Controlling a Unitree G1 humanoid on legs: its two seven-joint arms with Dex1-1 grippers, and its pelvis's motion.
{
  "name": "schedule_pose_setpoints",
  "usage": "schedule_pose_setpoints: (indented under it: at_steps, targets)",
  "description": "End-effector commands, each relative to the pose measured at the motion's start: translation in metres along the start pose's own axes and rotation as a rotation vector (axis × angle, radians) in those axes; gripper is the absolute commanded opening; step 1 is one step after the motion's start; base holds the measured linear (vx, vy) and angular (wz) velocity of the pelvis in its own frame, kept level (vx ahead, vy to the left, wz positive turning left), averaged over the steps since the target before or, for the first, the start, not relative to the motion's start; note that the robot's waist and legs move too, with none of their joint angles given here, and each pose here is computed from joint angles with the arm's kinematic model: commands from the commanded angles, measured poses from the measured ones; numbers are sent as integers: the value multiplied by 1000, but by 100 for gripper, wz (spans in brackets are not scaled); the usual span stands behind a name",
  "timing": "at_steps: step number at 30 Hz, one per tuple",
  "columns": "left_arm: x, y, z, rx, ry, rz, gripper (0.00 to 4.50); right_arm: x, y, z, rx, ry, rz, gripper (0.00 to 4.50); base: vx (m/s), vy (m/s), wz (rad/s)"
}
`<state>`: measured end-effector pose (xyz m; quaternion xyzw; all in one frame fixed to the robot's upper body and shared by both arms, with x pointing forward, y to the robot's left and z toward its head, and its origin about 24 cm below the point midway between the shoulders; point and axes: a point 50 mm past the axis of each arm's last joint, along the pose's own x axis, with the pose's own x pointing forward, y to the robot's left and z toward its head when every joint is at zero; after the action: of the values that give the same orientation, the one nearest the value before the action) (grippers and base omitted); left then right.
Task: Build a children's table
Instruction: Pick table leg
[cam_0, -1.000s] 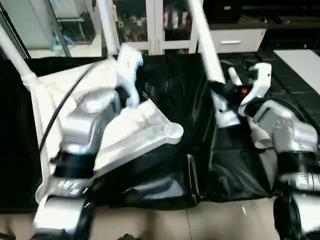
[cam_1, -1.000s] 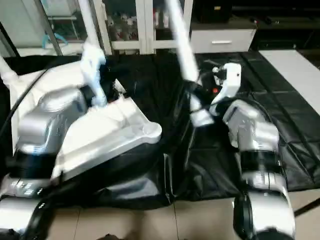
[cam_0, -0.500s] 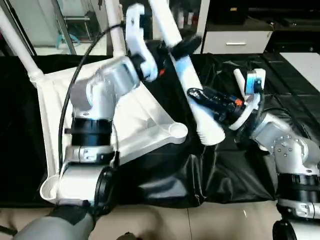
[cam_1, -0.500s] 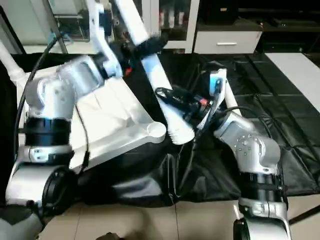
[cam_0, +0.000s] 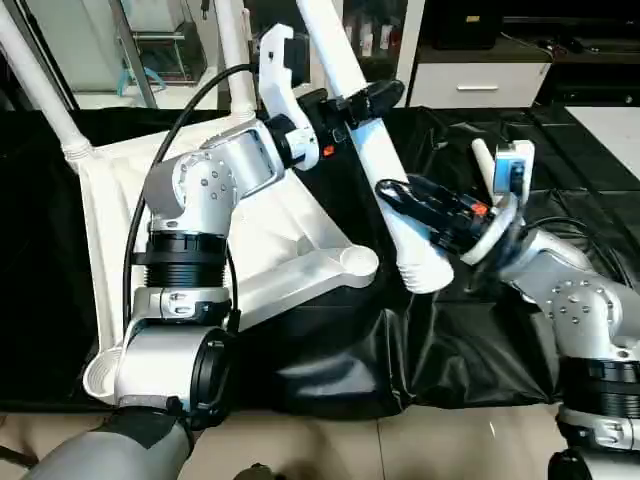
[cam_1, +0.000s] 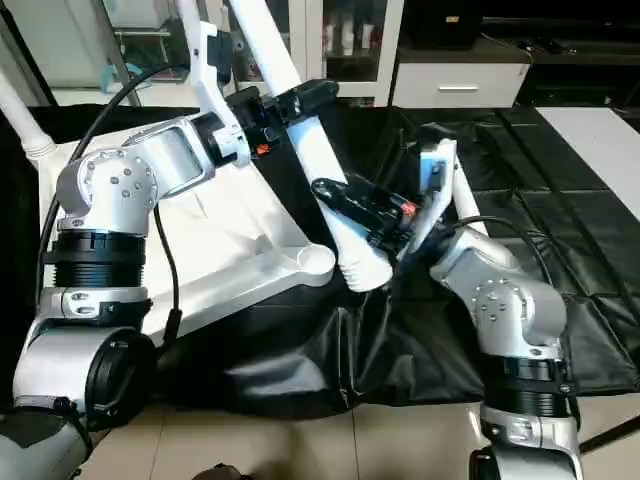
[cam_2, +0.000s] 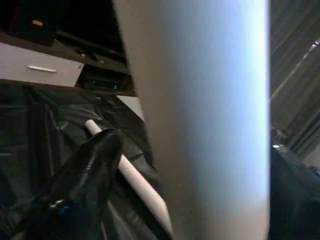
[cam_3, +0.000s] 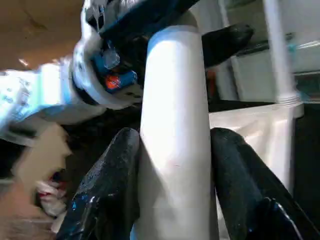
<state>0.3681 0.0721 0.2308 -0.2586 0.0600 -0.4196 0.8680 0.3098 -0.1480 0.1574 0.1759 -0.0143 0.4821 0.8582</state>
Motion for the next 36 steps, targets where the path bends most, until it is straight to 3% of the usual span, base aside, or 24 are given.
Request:
schedule_pose_setpoints:
  at_steps: [1, 5, 7, 8, 11, 15, 16, 17, 19, 27, 36]
  targets:
    - [2, 0, 7, 0, -26, 20, 368, 6, 5, 3, -112, -4, -30, 177, 0, 0, 0]
    - [2, 2, 8, -8, -33, 39, 323, 14, 8, 0, -210, 11, -66, 177, 0, 0, 0]
    - [1, 5, 8, -14, -45, 63, 309, 22, 9, -3, -350, 21, -126, 177, 0, 0, 0]
    - [1, 5, 8, -14, -45, 63, 299, 22, 9, -3, -350, 21, -126, 177, 0, 0, 0]
    - [1, 6, 8, -26, -59, 84, 288, 34, 12, -3, -564, 11, -227, 177, 0, 0, 0]
    - [2, 7, 7, -34, -62, 88, 254, 40, 14, -3, -692, 0, -289, 177, 0, 0, 0]
    - [3, 7, 7, -37, -64, 95, 249, 44, 15, -4, -792, -6, -351, 177, 0, 0, 0]
    - [3, 7, 7, -37, -64, 95, 240, 44, 15, -4, -792, -6, -351, 177, 0, 0, 0]
    - [4, 8, 8, -42, -72, 109, 231, 48, 16, -7, -920, -20, -429, 177, 0, 0, 0]
    - [5, 7, 12, -61, -106, 98, 189, 55, 16, -12, -1042, -38, -457, 175, 0, 0, 0]
    - [5, 8, 15, -77, -127, 101, 182, 54, 12, -15, -1077, -55, -479, 175, 0, 0, 0]
